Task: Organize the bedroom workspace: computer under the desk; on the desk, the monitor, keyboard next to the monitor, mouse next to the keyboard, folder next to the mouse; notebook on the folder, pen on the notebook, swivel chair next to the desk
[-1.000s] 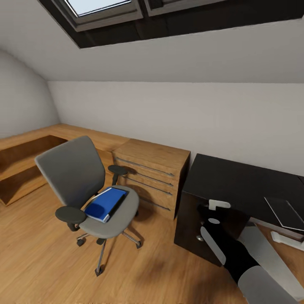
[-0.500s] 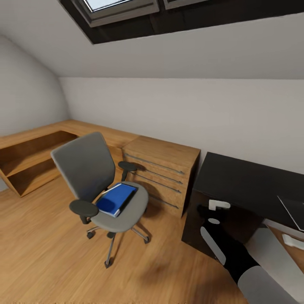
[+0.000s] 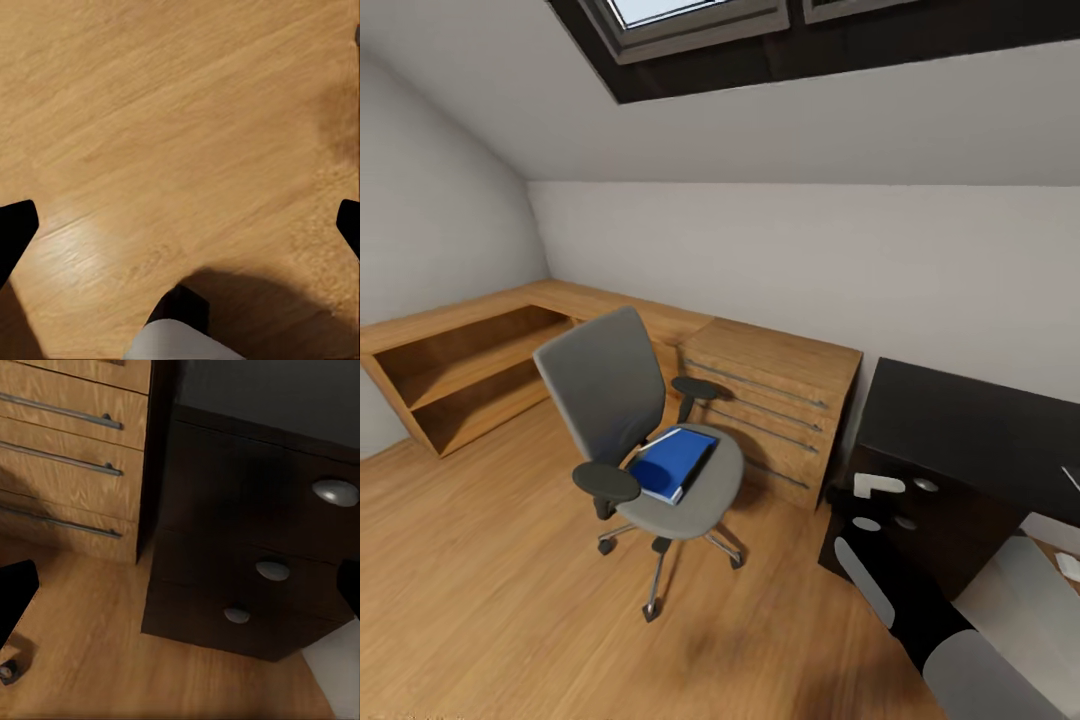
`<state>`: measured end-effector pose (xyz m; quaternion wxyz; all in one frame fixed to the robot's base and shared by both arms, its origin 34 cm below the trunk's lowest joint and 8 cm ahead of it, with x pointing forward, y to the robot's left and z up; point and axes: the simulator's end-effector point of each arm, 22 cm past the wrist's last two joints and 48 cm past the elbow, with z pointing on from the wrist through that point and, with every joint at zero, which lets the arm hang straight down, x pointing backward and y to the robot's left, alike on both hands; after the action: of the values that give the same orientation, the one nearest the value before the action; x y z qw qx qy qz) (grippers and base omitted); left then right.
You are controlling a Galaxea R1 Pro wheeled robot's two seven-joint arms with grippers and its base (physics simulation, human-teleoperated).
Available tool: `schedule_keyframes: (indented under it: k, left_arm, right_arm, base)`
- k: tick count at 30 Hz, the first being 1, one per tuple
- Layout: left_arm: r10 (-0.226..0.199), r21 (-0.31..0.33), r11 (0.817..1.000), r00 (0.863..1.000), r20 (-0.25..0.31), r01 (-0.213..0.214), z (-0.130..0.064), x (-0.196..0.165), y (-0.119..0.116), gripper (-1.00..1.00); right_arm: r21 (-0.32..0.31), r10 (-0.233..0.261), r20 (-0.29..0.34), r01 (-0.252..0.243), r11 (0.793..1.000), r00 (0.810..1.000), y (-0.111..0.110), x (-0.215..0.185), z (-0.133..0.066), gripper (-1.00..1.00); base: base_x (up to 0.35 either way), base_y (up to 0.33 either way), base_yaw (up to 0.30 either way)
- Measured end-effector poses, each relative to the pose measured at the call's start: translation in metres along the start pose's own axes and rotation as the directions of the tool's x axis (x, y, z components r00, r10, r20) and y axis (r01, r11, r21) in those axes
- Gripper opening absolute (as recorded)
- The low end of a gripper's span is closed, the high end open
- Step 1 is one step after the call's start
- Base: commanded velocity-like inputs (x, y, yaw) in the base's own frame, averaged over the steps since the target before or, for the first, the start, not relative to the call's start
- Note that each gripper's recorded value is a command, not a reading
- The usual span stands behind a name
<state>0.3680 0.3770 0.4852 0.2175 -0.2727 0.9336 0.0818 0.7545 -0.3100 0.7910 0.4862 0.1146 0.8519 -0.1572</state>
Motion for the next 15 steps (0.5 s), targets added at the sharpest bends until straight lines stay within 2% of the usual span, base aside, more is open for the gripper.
schedule_keyframes:
  k: [4, 7, 11, 15]
  left_arm:
    - [-0.006, 0.007, 1.000, 1.000, -0.003, 0.006, 0.000, 0.000, 0.000, 1.00]
    - [0.015, 0.027, 1.000, 1.000, -0.012, -0.015, -0.001, 0.008, -0.012, 1.00]
    - [0.056, 0.048, 0.997, 0.998, -0.016, -0.056, -0.003, 0.013, -0.022, 1.00]
    - [0.072, 0.056, 0.996, 0.997, -0.016, -0.071, -0.003, 0.015, -0.025, 1.00]
  right_arm:
    - [-0.013, -0.014, -0.006, 0.014, 1.000, 1.000, 0.006, 0.007, -0.002, 1.00]
    - [-0.027, -0.024, -0.010, 0.023, 0.999, 1.000, 0.010, 0.011, -0.003, 1.00]
    - [-0.055, -0.025, -0.012, 0.024, 0.998, 1.000, 0.017, 0.012, -0.003, 1.00]
    - [-0.085, -0.025, 0.000, 0.025, 0.996, 1.000, 0.026, 0.006, -0.007, 1.00]
  base:
    - [0.000, 0.000, 0.265]
    - [0.000, 0.000, 0.245]
    - [0.000, 0.000, 0.102]
    - [0.002, 0.000, 0.024]
